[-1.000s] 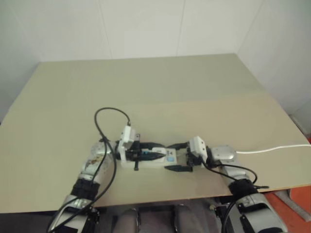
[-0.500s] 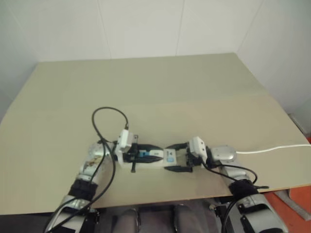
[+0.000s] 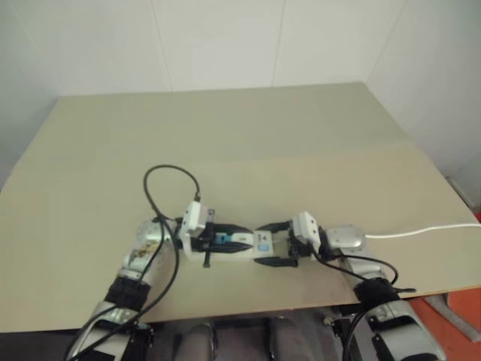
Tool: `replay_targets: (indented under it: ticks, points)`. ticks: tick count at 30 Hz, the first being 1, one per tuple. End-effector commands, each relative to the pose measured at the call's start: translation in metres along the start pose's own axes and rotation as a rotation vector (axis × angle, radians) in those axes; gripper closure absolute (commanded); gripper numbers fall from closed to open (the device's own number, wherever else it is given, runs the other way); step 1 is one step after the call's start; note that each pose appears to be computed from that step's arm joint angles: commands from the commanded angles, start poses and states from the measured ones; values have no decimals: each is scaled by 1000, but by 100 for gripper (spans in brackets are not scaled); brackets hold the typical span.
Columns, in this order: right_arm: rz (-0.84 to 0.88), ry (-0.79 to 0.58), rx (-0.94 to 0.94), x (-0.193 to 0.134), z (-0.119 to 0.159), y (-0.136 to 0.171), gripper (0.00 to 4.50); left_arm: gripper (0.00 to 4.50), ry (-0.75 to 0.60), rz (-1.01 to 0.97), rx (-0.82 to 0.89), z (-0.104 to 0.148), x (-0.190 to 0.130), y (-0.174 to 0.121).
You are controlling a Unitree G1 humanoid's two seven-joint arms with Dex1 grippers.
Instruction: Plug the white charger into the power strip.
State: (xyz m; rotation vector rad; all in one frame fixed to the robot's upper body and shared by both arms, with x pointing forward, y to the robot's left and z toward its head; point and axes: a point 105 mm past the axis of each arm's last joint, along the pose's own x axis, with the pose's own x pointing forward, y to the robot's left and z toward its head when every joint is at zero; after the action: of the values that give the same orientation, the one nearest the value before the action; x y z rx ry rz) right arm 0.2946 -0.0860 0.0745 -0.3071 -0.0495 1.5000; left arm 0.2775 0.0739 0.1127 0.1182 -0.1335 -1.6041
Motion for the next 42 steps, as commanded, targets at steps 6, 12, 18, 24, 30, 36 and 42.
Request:
replay_targets:
  ticks: [6, 12, 18, 24, 30, 36, 42]
  points:
    - [-26, 54, 17, -11, -9, -2, 110, 99, 133, 25, -97, -25, -13, -5]
    - [-28, 55, 16, -11, -9, -4, 110, 2, 101, 16, -94, -19, -12, -4]
    - [-28, 55, 15, -11, -9, -5, 110, 2, 104, 24, -112, -8, -19, -2]
    - [-7, 55, 13, -11, -9, -5, 11, 0, 104, 32, -58, 20, -33, 5]
    - [6, 70, -4, -13, -10, -8, 5, 0, 102, 79, -34, 37, -49, 9]
    - [-35, 88, -49, -35, 1, -21, 5, 0, 190, 45, -81, 54, -71, 5]
    - [-72, 129, -120, -76, 25, -26, 5, 0, 334, 119, -183, 64, -96, 11]
